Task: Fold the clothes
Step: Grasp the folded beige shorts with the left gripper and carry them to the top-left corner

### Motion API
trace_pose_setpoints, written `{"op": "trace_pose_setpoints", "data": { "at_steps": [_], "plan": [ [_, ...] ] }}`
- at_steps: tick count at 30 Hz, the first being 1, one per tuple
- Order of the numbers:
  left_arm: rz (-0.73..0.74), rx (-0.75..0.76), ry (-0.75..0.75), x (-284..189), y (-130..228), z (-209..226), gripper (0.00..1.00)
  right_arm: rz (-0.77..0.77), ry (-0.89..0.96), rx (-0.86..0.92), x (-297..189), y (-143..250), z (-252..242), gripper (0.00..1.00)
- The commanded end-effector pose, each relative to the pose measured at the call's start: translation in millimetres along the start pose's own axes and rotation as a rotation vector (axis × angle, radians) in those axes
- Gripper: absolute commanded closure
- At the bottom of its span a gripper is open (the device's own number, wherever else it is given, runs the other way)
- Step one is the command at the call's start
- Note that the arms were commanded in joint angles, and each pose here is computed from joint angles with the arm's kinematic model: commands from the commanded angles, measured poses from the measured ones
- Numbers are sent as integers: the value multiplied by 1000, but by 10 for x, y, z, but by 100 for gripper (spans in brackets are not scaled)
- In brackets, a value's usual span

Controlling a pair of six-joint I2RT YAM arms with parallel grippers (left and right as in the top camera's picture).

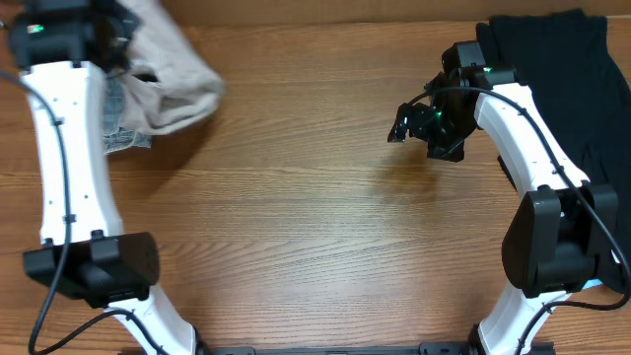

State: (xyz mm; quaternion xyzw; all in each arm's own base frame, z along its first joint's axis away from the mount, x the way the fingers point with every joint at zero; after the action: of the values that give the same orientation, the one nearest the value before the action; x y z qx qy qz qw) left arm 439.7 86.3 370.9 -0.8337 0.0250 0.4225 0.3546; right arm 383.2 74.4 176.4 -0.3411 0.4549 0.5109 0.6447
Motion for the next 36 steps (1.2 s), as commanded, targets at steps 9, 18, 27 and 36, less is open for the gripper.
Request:
{"op": "trace_pose_setpoints", "data": {
  "at_steps": [9,18,27,36],
  "plan": [
    [-163,-420,153,280,-704,174,96,-33,11,-15,-184,55,38,6],
    [-112,-534,246,1124,-677,76,96,-14,19,-8,-183,87,25,6],
    [-28,-554,147,1610,-440,225,96,-13,35,-6,-184,93,8,5],
    [98,-156,-126,1422,-288,763,96,-23,31,-6,-184,75,15,4]
  ]
}}
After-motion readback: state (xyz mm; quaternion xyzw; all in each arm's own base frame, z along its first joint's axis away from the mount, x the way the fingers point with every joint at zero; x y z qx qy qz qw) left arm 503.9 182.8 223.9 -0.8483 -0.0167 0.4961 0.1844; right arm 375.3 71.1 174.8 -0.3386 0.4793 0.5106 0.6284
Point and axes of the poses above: each gripper's point midway between its finger pads, its own x axis out along the fingers, its own z axis along the line the jaws close on, y = z × x, the point moved 8 cm from there along -x, back along the fingers, and after that the axes turned 3 degrees about x, right-handed, at the moved point
